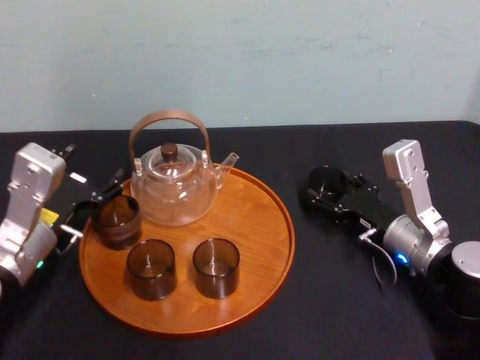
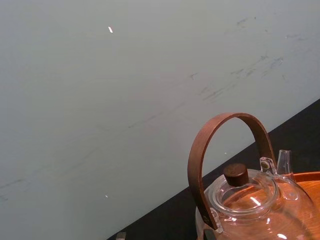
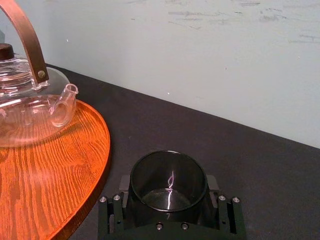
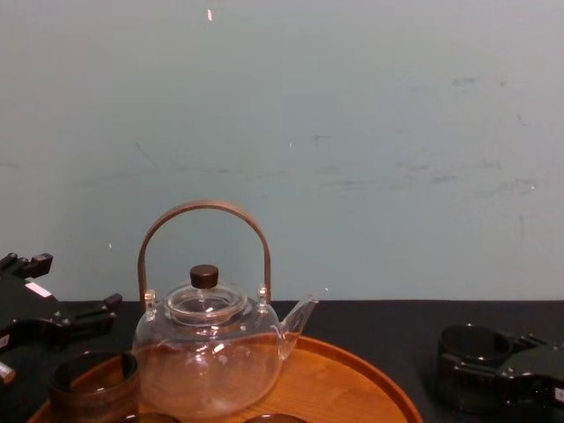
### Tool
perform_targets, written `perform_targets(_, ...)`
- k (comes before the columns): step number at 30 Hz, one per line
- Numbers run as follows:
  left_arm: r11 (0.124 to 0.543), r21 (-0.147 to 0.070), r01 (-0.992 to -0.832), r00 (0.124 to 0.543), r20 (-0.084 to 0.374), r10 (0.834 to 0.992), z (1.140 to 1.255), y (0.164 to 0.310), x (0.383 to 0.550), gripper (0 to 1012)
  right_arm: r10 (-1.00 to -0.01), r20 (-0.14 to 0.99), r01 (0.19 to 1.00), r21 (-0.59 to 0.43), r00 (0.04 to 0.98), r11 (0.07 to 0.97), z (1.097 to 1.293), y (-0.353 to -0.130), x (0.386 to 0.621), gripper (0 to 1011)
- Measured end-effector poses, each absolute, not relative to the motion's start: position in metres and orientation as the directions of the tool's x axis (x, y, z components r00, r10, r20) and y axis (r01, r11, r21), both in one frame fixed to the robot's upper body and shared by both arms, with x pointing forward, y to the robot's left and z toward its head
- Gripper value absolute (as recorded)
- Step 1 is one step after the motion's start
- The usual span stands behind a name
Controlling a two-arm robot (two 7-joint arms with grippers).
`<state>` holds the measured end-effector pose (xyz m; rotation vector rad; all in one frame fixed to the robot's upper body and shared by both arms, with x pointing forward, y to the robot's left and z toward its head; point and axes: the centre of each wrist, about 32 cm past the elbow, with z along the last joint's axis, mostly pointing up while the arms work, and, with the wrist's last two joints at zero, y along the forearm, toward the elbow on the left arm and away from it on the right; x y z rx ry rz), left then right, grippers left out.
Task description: Pick up the glass from the table and place it on the tray.
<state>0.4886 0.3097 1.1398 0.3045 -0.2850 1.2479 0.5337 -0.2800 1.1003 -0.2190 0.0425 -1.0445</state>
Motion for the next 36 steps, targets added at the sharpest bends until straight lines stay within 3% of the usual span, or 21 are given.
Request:
perform_targets(24,0.287,0.070,-0.955,0.292,0.374,0.880,1.140,0.310,0.489,1001,-0.865,0.058,0.855,-0.194,0.499,0.481,1.099,-0.282,0.533,900)
perform_targets(36,0.287,0.070,-0.955,0.292,0.374,0.880,1.140,0.310,0.489,1001,-0.849,0.088,0.850,-0.139,0.521,0.508,1.115,-0.277,0.524,900)
